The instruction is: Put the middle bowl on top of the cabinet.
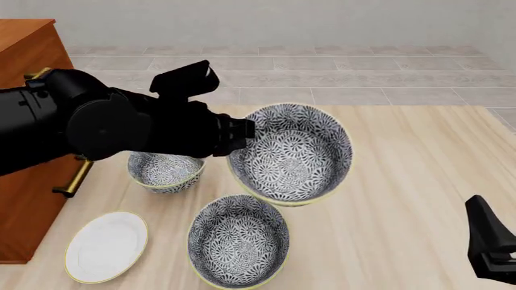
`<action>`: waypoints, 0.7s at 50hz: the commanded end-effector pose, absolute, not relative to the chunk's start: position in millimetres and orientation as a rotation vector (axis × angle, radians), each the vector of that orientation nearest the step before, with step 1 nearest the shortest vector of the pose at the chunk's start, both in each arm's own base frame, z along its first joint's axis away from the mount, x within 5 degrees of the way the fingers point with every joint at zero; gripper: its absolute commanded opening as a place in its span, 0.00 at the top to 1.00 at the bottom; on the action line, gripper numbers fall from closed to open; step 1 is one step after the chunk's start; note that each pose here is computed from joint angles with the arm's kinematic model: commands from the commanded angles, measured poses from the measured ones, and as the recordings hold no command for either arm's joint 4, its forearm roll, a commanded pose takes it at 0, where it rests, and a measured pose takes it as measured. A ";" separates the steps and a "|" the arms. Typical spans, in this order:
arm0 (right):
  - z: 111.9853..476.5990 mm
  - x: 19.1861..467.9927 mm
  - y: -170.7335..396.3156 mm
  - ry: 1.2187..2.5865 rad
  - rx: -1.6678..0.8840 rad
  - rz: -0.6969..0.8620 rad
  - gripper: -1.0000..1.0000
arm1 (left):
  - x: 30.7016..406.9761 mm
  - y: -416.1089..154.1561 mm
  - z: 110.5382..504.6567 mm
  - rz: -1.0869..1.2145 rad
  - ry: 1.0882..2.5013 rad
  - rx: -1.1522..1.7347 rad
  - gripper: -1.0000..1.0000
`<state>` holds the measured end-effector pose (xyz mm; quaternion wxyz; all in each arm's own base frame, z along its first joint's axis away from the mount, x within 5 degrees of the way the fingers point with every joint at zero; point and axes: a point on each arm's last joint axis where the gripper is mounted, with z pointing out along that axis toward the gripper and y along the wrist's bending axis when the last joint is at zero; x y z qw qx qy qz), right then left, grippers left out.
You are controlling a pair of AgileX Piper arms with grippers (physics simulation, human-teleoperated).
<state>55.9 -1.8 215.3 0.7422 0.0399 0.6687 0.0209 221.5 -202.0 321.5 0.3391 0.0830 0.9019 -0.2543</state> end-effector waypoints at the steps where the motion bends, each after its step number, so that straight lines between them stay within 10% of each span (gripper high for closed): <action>1: 215.2 55.9 -1.7 1.468 0.086 0.047 0.00 | 225.1 -192.5 330.2 -0.653 2.336 0.187 1.00; 35: 215.9 55.8 -2.0 1.465 0.094 0.048 0.00 | 230.1 -169.5 348.8 -0.625 2.300 0.118 1.00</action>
